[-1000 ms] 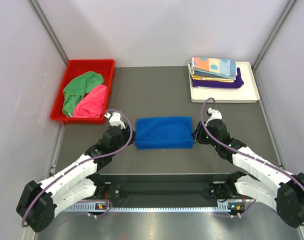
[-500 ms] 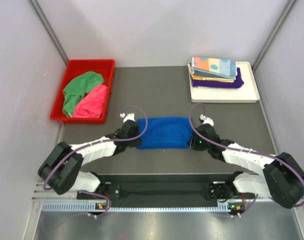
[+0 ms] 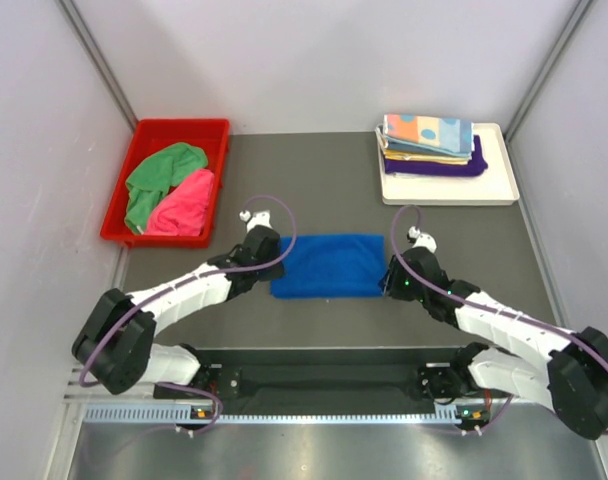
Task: Fold and stack the towels
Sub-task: Fold the towel
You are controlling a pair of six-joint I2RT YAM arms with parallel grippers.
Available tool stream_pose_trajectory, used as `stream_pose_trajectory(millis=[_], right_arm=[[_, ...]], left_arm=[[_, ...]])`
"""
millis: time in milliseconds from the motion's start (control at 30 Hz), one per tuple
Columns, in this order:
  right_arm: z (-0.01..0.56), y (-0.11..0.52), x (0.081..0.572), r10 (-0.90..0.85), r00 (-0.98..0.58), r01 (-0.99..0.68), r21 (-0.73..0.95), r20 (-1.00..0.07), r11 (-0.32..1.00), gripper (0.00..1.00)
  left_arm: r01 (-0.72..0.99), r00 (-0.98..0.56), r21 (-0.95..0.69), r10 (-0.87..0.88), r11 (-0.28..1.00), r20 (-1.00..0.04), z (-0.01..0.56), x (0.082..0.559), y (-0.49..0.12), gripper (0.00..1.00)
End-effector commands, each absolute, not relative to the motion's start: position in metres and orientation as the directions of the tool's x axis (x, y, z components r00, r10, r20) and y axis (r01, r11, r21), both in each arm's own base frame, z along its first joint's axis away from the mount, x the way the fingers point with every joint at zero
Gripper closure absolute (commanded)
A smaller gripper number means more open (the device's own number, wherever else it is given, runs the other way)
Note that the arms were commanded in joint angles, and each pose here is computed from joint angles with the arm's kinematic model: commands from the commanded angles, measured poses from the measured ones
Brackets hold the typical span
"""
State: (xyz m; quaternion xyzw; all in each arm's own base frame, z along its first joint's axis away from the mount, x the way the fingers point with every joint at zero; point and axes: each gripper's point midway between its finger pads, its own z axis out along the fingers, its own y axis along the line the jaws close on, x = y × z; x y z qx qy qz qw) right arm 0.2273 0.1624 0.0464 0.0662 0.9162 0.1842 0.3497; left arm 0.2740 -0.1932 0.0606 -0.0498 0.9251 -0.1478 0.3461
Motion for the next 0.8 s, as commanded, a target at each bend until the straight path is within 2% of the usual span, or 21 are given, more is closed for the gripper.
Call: stream_pose_trajectory(millis=[0,100,233,400,633,767], right_arm=[[0.091,0.166,0.246,0.246,-0.68,-0.049,0.378,-0.69,0.925,0.64],[0.102,0.169,0.256,0.223,-0.667,-0.073,0.36,-0.711,0.93,0.63],[0.102,0.186,0.27,0.202,-0.678,-0.109,0.369,-0.707,0.923,0.63],[0.061,0.196,0.271,0.187,-0.742,-0.093,0.375,-0.644,0.922,0.66],[0.007,0.174,0.251,0.213,-0.79,-0.001,0.348,-0.575,0.937,0.67],[0.007,0.167,0.247,0.231,-0.784,0.015,0.354,-0.576,0.935,0.66]], left_arm=[[0.038,-0.667,-0.288,-0.19,0.957,-0.72,0.106,0.306,-0.197,0.81],[0.061,-0.669,-0.296,-0.181,0.953,-0.721,0.116,0.328,-0.212,0.82],[0.082,-0.723,-0.3,-0.15,0.95,-0.675,0.087,0.345,-0.229,0.84],[0.011,-0.76,-0.259,-0.16,0.966,-0.63,0.054,0.363,-0.213,0.87],[-0.1,-0.778,-0.182,-0.191,0.978,-0.599,0.024,0.379,-0.173,0.88],[-0.103,-0.798,-0.172,-0.184,0.98,-0.574,0.017,0.378,-0.173,0.87]])
